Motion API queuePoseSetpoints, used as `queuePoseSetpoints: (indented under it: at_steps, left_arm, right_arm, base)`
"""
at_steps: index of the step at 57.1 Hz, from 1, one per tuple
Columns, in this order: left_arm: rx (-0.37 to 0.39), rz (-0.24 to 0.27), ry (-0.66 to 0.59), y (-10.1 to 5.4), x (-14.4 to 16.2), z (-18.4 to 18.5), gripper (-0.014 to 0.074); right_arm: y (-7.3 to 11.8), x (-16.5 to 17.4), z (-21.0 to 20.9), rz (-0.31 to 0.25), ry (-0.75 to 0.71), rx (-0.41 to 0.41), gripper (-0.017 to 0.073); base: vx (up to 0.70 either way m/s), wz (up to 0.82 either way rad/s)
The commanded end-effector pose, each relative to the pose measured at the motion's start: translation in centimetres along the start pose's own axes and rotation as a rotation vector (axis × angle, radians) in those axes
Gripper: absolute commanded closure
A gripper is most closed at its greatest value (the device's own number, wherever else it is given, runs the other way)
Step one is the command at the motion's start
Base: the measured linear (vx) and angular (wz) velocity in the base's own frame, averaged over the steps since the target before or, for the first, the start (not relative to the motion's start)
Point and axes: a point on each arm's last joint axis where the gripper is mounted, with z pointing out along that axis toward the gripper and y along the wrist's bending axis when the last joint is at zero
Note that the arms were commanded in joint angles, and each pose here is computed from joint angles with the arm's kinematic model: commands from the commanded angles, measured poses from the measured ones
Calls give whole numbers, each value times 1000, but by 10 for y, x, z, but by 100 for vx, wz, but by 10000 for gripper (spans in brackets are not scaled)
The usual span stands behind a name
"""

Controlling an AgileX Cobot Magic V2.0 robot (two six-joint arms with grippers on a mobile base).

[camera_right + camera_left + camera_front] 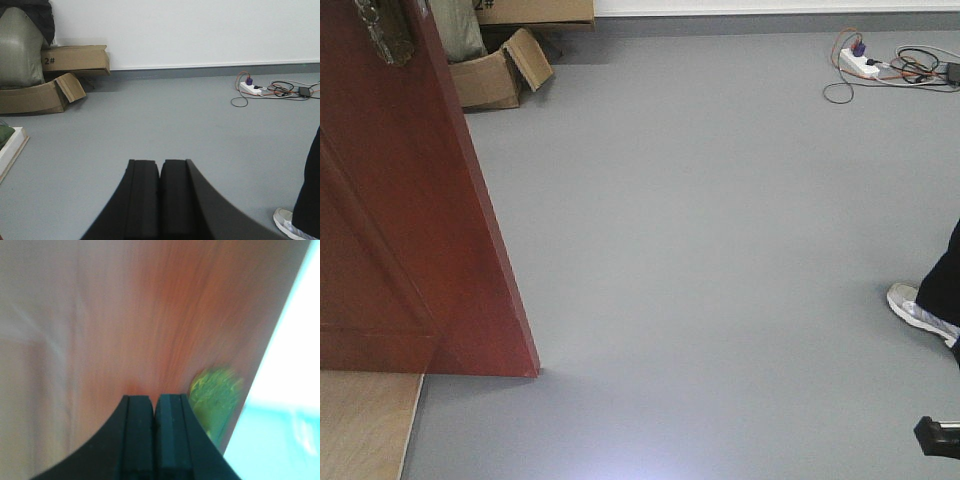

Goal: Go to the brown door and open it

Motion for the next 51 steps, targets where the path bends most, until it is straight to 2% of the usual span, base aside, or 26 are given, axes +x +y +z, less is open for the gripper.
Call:
queuePoseSetpoints:
  at_steps: [1,5,14,20,23,32,34,42,51]
  left_arm:
    - [-6,-14,-183,2,-2,-39,597]
    - [-18,10,-168,8,22,-63,597]
    - [-36,188,-119,20,76,-109,597]
    - [-33,227,-124,27,107,-131,597]
    - [-27,215,-133,30,122,-139,597]
    - [-7,74,-152,42,168,-164,597]
    - [-7,61,-148,44,177,-167,597]
    - [3,47,-156,50,204,-180,597]
    - [81,84,-180,51,226,-191,597]
  right_arm:
    - [-1,-6,-1,-5,-88,9,559]
    - [-1,-6,-1,-5,-88,9,559]
    - [-1,-6,-1,-5,-88,9,559]
    - [-1,-6,-1,-5,-88,9,559]
    - [-1,-6,-1,-5,-88,9,559]
    - [-1,-6,-1,-5,-88,9,559]
    - [-1,-6,-1,-5,-88,9,559]
    - [-1,-6,-1,-5,-88,9,559]
    - [-1,-6,-1,-5,-88,9,559]
  base:
    - [0,0]
    - [0,0]
    - [0,0]
    - [0,0]
    - [0,0]
    - [0,0]
    - [0,0]
    - [0,0]
    - [0,0]
